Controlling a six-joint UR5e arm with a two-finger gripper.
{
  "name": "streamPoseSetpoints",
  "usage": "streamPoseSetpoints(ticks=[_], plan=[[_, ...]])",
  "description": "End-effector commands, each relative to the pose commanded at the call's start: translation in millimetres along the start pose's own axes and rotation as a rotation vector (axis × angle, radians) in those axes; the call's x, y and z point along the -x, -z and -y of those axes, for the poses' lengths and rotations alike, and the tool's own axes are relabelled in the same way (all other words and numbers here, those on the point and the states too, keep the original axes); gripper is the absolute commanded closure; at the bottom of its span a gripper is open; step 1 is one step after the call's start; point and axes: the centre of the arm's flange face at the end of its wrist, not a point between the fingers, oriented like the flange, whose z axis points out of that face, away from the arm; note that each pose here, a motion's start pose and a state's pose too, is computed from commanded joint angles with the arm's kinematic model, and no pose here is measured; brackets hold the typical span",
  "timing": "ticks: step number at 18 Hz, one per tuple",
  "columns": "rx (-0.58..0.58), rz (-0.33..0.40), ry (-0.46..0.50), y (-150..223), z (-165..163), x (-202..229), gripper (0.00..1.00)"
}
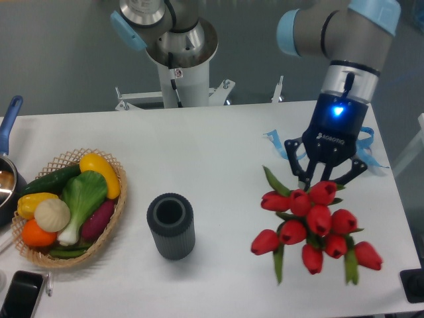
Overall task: Insert the flowers into the vase
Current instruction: 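Lift the red tulip bunch with the gripper off the table, then carry the tulips over the dark grey vase and raise them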
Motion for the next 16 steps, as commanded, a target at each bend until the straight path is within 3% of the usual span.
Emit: streamPoseSetpoints(ticks=[3,9,16], plan=[[-0.086,-0.047,-0.04,-11.1,13.8,-15.7,0.79],[-0.306,-0.189,-0.027,-10.7,25.6,-33.6,0.78],[-0.559,-0.339,-0.052,-9.6,25.3,-67.5,0.78]])
